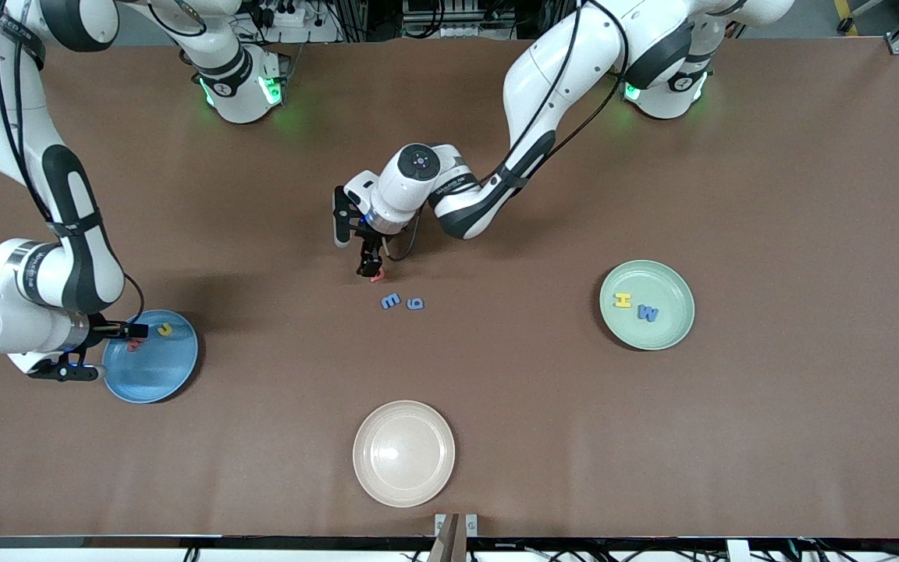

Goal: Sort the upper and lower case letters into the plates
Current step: 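Move the left gripper over the pile and lower toward the teal R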

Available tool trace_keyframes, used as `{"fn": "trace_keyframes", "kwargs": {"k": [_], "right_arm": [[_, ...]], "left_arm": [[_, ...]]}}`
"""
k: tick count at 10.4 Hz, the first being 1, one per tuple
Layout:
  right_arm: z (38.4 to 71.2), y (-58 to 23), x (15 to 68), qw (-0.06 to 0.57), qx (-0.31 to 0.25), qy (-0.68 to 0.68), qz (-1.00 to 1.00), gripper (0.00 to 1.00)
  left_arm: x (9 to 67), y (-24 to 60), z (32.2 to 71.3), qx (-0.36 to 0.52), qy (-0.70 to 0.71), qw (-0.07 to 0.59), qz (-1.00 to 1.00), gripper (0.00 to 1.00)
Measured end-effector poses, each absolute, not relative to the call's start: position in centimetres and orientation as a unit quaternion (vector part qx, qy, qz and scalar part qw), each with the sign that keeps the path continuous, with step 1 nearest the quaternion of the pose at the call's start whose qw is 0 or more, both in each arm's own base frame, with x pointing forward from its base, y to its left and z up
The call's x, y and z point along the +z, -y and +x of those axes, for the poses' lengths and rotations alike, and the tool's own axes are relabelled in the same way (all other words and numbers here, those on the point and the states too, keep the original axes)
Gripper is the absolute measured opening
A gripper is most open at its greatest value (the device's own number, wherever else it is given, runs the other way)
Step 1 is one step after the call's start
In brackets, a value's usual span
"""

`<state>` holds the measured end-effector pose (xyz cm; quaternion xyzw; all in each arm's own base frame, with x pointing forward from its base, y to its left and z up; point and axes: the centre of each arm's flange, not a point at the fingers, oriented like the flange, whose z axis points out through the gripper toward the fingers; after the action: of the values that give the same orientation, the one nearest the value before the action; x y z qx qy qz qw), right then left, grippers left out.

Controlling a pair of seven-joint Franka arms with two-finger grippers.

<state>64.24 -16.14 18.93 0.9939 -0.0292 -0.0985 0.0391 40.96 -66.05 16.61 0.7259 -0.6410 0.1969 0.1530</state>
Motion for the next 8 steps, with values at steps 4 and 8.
{"fn": "trace_keyframes", "kwargs": {"k": [4, 8], "right_arm": [[64.2, 16.5, 18.7, 0.039, -0.097, 0.031, 0.994, 1.0], [64.3, 16.3, 18.7, 0.039, -0.096, 0.03, 0.994, 1.0]], "left_arm": [[14.6, 65.7, 41.0, 0.21, 0.63, 0.162, 0.73, 1.0], [14.7, 65.5, 41.4, 0.207, 0.614, 0.172, 0.742, 0.97]]}}
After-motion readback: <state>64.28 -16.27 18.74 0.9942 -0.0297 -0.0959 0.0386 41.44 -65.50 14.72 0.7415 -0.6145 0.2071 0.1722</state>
